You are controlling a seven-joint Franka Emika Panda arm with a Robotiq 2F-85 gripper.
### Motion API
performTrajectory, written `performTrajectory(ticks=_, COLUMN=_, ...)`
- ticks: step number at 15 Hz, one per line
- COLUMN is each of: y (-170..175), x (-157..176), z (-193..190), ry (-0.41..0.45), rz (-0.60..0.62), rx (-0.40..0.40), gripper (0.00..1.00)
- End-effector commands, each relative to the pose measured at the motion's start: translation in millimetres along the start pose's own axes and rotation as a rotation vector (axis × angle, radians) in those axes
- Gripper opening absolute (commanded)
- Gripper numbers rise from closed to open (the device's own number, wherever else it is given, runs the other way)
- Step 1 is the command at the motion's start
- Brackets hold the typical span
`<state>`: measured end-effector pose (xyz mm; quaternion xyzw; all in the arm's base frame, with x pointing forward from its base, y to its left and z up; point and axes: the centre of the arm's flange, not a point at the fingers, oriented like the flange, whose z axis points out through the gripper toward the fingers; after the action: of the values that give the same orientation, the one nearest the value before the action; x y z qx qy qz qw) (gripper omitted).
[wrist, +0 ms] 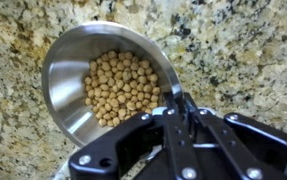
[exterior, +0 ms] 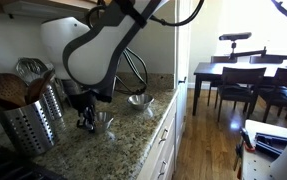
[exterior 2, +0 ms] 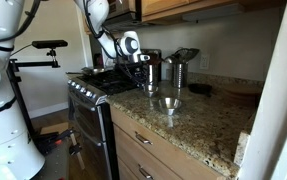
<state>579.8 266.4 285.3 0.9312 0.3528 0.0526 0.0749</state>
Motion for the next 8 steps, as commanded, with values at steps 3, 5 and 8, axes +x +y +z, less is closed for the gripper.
performTrajectory(ticks=3, y=-6, x=-13, z=1, ry=-0.038, rz=0.067, rx=-0.016, gripper=0.09)
performTrajectory(ticks=5, y=-10, x=-13, z=1, ry=-0.040, rz=0.093, rx=-0.016, gripper=0.09)
performTrajectory(ticks=8, y=-17, x=-12, z=0, ry=-0.053, rz=0.128, rx=-0.028, gripper=0.09)
